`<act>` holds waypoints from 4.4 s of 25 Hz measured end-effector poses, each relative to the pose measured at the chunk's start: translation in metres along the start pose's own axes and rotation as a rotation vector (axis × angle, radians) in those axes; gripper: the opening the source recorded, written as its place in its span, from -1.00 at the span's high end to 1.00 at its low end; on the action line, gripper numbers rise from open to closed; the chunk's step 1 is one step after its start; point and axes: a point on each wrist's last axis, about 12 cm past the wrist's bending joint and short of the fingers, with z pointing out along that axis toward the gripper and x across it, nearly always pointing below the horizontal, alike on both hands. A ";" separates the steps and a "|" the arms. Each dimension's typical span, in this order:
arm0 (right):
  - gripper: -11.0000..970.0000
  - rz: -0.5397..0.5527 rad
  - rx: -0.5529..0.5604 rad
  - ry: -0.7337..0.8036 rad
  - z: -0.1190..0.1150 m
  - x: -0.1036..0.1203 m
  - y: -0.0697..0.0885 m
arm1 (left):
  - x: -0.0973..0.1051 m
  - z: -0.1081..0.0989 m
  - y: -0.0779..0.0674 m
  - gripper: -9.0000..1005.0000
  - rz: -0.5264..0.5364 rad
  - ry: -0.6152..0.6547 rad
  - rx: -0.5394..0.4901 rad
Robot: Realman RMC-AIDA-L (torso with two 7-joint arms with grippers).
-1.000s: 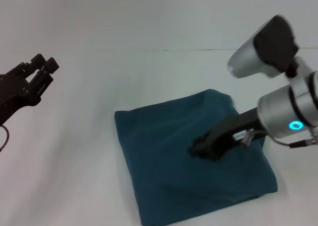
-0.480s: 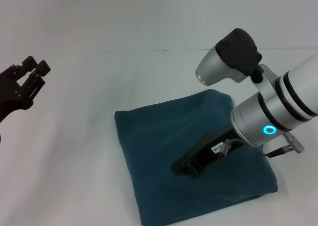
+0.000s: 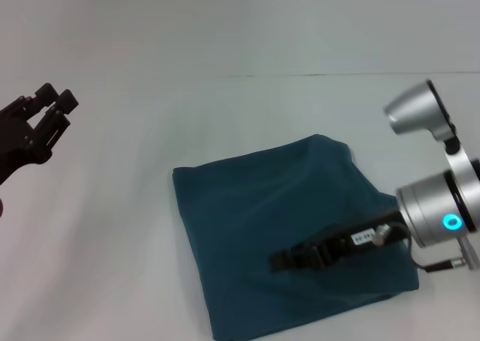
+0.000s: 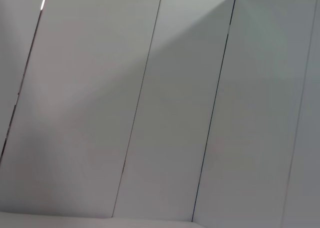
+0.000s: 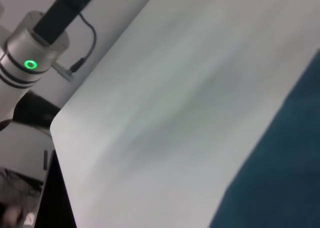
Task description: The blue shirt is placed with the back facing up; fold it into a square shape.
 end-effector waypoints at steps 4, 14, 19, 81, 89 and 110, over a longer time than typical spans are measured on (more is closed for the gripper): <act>0.94 0.059 0.008 -0.043 -0.003 0.020 -0.015 | -0.001 0.003 -0.001 0.28 0.003 0.002 0.011; 0.94 0.100 0.072 -0.052 0.003 0.039 -0.029 | 0.000 0.005 -0.004 0.28 0.017 0.003 0.033; 0.94 0.104 0.107 -0.044 0.004 0.042 -0.034 | 0.001 0.004 -0.005 0.28 0.012 0.003 0.037; -0.62 -0.059 0.439 -0.515 -0.079 -0.030 -0.044 | 0.038 0.047 -0.071 -0.74 0.206 0.589 0.649; -0.62 -0.045 0.419 -0.500 -0.076 -0.025 -0.044 | 0.061 0.060 -0.072 -0.73 0.357 0.621 0.601; -0.61 -0.011 0.423 -0.504 -0.081 -0.018 -0.050 | 0.070 0.070 -0.075 -0.45 0.392 0.649 0.575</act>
